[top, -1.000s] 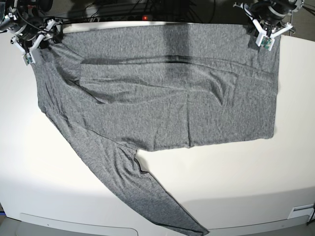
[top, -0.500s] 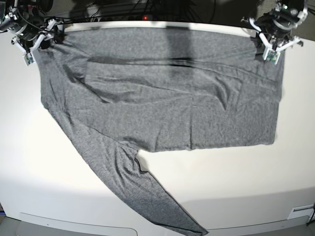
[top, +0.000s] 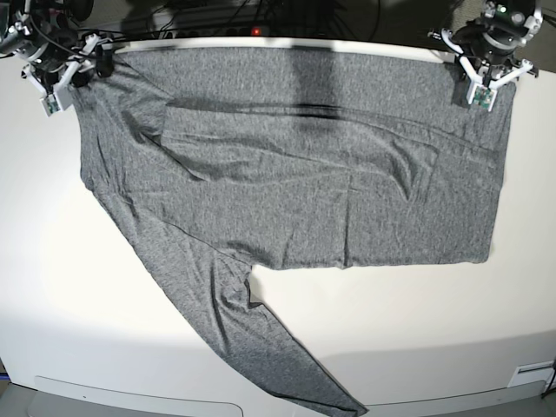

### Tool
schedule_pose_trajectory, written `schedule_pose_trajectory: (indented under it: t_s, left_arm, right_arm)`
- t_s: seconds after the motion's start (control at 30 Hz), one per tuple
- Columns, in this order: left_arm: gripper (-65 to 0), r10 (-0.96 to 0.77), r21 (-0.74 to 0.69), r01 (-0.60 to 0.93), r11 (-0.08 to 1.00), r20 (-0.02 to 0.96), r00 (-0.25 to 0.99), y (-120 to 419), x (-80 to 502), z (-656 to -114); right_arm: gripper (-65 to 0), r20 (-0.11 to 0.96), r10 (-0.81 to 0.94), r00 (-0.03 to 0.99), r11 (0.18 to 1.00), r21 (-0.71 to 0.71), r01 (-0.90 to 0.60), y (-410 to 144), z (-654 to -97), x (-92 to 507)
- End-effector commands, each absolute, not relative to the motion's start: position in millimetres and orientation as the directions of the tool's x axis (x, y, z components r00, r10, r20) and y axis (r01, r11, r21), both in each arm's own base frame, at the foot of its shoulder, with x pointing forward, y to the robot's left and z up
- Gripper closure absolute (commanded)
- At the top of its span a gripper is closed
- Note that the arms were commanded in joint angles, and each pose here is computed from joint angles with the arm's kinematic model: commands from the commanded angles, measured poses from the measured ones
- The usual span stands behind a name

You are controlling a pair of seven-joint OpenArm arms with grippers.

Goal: Fold the T-shirt properly
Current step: 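Hold the edge with both grippers, smoothing the shirt flat, then open both grippers and move the left gripper toward the hem corner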

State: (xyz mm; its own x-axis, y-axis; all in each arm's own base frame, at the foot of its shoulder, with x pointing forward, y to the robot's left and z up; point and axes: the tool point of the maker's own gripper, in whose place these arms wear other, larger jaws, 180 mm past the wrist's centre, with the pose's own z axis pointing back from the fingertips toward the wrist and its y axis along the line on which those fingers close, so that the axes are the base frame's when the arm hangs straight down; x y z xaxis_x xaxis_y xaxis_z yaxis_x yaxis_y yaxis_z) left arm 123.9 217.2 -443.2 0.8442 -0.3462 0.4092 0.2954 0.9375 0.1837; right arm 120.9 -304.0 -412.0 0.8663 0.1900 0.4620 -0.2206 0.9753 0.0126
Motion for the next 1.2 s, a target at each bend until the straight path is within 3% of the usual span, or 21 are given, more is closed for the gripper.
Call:
schedule_pose_trajectory:
  t_s: [0.0, 0.3, 0.67, 0.9, 1.17]
  left_arm:
    - [-12.5, -0.351, 0.187, 0.301, 0.935, 0.379, 0.856, 220.8, 117.5, -444.7]
    - [-12.5, -0.353, 0.188, 0.301, 0.935, 0.407, 0.842, 218.7, 123.7, -441.4]
    - [-12.5, -0.374, 0.196, 0.319, 0.927, 0.509, 0.775, 198.4, 150.0, -404.9]
    - [-12.5, -0.441, 0.302, 0.326, 0.896, 0.516, 0.734, 206.6, 160.8, -390.6]
    - [-12.5, -0.447, 0.305, 0.326, 0.895, 0.637, 0.628, 193.7, 180.4, -373.9]
  right_arm:
    - [-29.9, 0.491, 0.206, 0.846, 0.972, -0.004, -0.235, -307.2, -402.7, 129.2]
    - [-29.9, 0.526, 0.209, 0.824, 0.969, 0.004, -0.248, -299.7, -393.8, 138.3]
    - [-29.9, 0.58, 0.288, 0.762, 0.945, -0.042, -0.326, -279.3, -365.2, 157.6]
    - [-29.9, 0.589, 0.292, 0.753, 0.942, -0.043, -0.332, -276.7, -362.0, 159.7]
    - [-29.9, 0.655, 0.198, 0.73, 0.948, 0.061, -0.312, -261.3, -352.5, 167.0]
